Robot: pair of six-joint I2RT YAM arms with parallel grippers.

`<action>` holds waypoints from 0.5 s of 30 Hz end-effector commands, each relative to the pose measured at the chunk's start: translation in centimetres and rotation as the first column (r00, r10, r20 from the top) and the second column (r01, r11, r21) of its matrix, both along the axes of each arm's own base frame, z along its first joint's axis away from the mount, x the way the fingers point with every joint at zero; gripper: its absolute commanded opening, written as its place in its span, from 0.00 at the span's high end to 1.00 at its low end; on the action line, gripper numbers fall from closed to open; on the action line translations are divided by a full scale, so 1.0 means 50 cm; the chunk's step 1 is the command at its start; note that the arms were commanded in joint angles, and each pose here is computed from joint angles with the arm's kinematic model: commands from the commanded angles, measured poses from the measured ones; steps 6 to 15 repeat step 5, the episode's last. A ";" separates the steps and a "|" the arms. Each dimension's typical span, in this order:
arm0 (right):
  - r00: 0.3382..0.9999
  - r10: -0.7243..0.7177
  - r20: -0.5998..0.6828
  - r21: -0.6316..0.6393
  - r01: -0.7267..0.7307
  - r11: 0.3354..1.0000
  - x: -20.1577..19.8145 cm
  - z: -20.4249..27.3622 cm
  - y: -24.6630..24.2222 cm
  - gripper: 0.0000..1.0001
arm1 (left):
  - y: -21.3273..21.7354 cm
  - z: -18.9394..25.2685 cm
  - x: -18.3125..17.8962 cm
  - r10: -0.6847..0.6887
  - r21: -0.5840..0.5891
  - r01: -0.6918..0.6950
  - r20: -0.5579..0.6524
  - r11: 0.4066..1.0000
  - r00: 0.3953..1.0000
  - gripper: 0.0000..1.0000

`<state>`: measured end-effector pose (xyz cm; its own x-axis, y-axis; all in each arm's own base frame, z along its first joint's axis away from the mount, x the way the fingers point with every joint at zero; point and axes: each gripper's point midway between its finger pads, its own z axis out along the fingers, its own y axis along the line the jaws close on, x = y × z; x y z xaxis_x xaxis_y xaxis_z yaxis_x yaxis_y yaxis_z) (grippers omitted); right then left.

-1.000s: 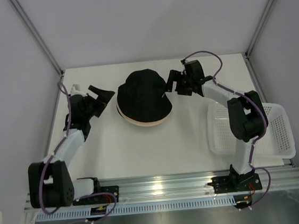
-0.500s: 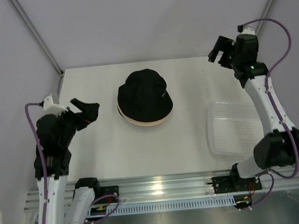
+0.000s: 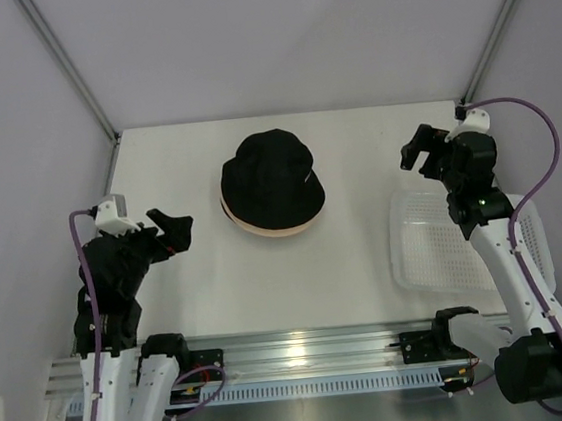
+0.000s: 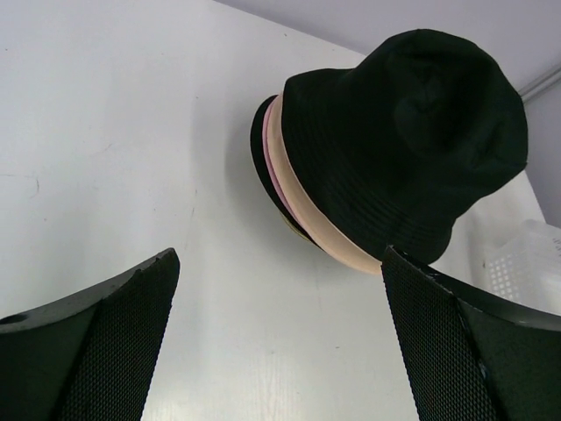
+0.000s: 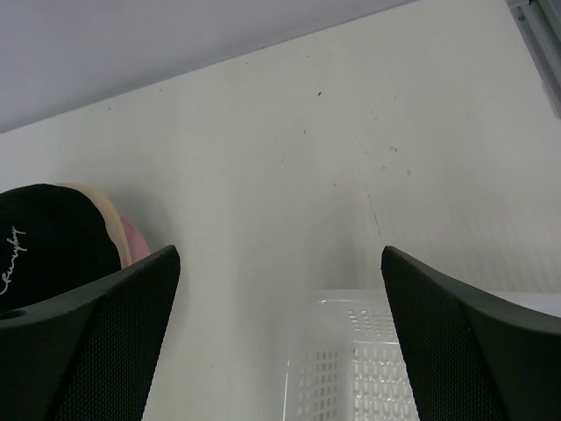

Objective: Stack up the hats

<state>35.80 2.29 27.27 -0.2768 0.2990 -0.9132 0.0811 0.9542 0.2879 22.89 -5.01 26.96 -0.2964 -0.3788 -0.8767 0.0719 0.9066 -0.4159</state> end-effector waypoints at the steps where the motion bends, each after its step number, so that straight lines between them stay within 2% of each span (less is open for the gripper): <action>1: 0.997 -0.032 0.068 0.006 0.032 0.999 0.017 0.030 -0.009 0.00 | 0.002 0.051 0.024 -0.025 0.058 0.021 0.073 0.998 0.997 0.01; 15: 0.995 0.006 0.097 0.025 -0.009 1.000 0.016 0.039 0.007 0.00 | -0.008 0.049 0.025 -0.057 0.055 0.053 0.068 0.997 0.996 0.01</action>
